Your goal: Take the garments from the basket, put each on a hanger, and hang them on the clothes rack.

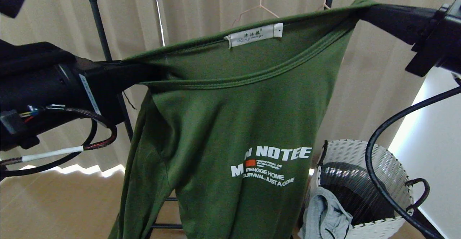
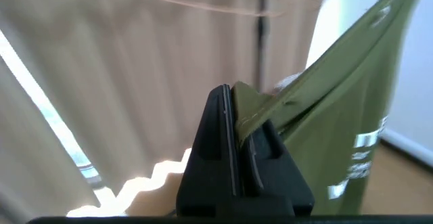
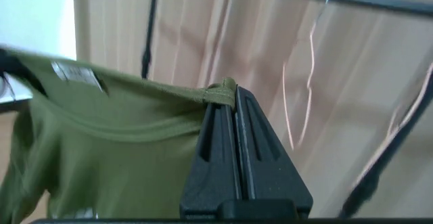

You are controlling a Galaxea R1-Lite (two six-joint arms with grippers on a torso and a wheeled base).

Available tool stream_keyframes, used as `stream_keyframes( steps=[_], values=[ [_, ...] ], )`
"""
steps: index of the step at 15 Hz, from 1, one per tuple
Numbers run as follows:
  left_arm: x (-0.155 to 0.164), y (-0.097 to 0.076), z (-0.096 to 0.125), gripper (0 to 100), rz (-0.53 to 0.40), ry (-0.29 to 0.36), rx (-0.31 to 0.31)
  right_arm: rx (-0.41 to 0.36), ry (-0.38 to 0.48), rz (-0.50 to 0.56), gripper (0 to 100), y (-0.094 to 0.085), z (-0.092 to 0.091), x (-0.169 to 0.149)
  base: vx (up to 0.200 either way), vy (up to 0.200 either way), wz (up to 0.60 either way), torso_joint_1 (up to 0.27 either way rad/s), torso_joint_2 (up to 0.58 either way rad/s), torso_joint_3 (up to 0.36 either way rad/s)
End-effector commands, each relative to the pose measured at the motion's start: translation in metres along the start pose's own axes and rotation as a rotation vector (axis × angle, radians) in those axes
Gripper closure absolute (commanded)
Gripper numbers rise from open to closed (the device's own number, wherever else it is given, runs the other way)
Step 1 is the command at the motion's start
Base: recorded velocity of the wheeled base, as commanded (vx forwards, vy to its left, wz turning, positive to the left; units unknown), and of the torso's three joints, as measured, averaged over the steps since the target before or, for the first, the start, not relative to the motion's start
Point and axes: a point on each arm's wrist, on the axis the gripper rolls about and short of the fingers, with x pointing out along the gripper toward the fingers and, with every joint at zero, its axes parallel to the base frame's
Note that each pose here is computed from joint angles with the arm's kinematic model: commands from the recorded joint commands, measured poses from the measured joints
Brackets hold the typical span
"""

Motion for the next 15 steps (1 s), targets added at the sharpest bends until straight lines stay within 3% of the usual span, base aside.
stream_keyframes(
  steps=[1, 5, 9, 15],
  values=[
    [0.009, 0.003, 0.002, 100, 0.018, 0.02, 0.011, -0.001, 0.056, -0.039, 100, -0.007, -0.017, 0.002, 0.0, 0.0, 0.0, 0.0, 0.0, 0.0],
    [0.034, 0.0, -0.004, 100, 0.012, 0.067, 0.012, 0.002, 0.124, -0.109, 100, -0.012, -0.035, -0.003, 0.0, 0.0, 0.0, 0.0, 0.0, 0.0],
    [0.039, 0.001, 0.015, 100, 0.017, 0.001, 0.009, -0.008, 0.12, -0.185, 100, -0.027, -0.035, -0.006, 0.0, 0.0, 0.0, 0.0, 0.0, 0.0],
    [0.044, -0.001, 0.012, 100, 0.019, 0.012, 0.033, -0.008, 0.095, -0.204, 100, -0.031, -0.034, -0.006, 0.0, 0.0, 0.0, 0.0, 0.0, 0.0]
  ],
)
